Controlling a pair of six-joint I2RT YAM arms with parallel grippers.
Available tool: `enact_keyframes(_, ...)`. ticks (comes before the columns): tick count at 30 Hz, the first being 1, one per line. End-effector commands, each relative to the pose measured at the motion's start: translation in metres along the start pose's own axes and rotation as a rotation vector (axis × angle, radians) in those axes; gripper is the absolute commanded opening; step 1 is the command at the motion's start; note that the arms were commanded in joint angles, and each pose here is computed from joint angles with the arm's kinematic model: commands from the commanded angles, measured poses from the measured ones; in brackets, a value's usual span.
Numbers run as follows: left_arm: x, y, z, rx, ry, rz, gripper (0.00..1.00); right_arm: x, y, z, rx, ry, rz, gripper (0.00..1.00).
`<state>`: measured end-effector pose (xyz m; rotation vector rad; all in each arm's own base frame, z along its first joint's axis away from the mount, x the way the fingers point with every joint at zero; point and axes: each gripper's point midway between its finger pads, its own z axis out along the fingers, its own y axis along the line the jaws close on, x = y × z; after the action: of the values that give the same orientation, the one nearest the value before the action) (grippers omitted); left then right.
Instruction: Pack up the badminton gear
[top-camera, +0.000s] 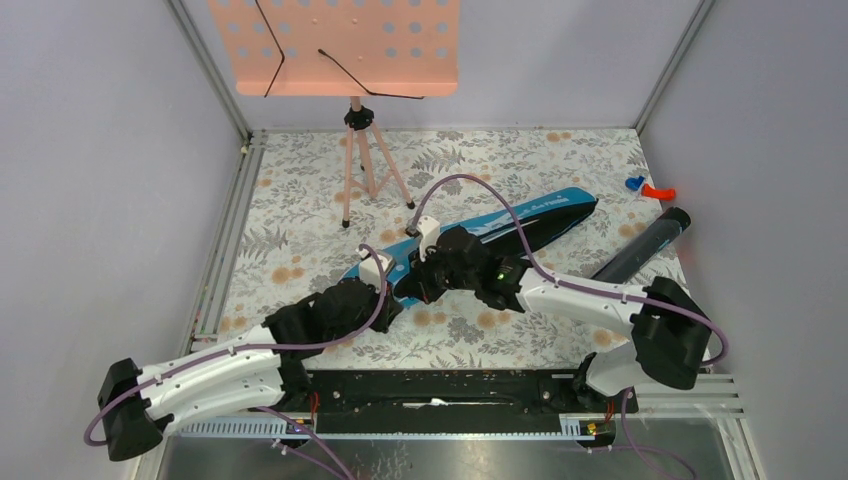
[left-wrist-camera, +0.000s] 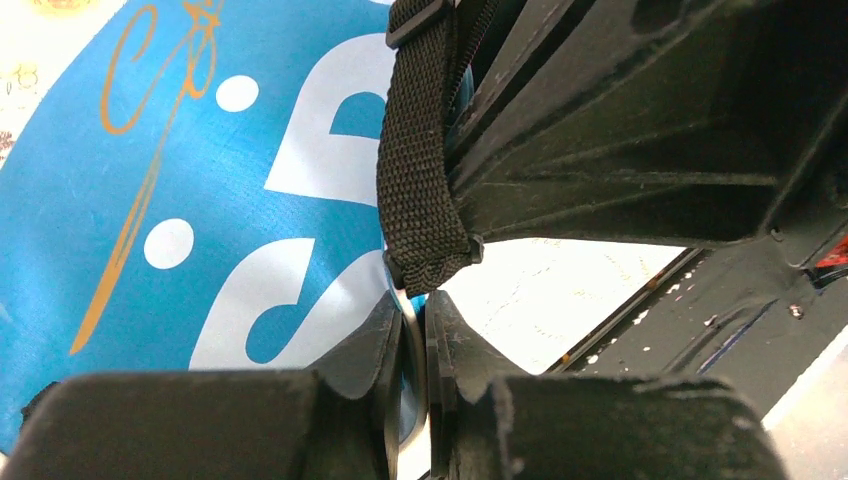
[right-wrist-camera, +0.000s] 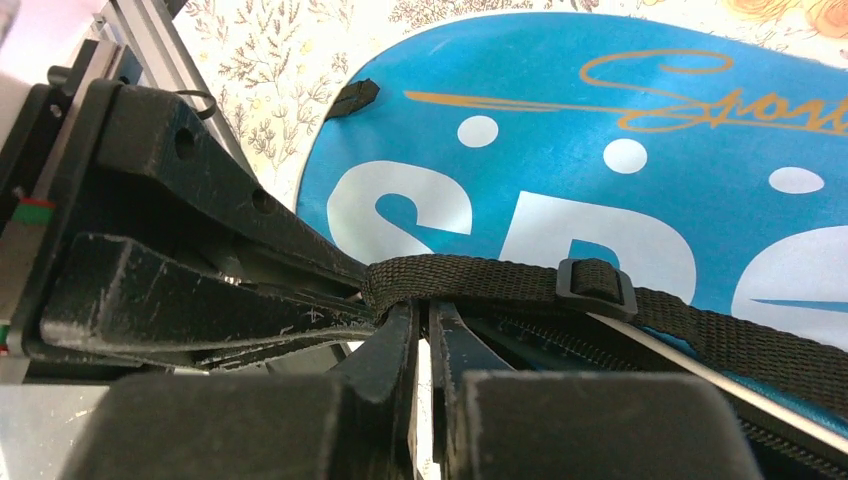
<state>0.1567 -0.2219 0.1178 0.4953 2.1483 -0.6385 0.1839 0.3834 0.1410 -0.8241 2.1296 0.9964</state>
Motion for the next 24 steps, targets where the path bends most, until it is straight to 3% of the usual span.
enact_keyframes(1,-0.078,-0.037,-0.014,0.138,-0.274,-0.073,0.00,-0.009,0.023,-0.020,-0.060,-0.031,-0.065,0.00)
enact_keyframes(5,-0.079,-0.037,-0.015,0.141,-0.278,-0.071,0.00,-0.005,0.024,-0.020,-0.071,-0.007,-0.091,0.01)
enact_keyframes(10,-0.081,-0.043,-0.015,0.160,-0.267,-0.067,0.00,-0.004,0.026,-0.017,-0.090,0.005,-0.133,0.35)
enact_keyframes(12,-0.081,-0.044,-0.014,0.162,-0.263,-0.065,0.00,-0.004,0.021,-0.018,-0.068,0.006,-0.159,0.41)
enact_keyframes(24,-0.083,-0.047,-0.016,0.177,-0.259,-0.058,0.00,0.006,0.009,-0.012,-0.031,0.071,-0.230,0.35)
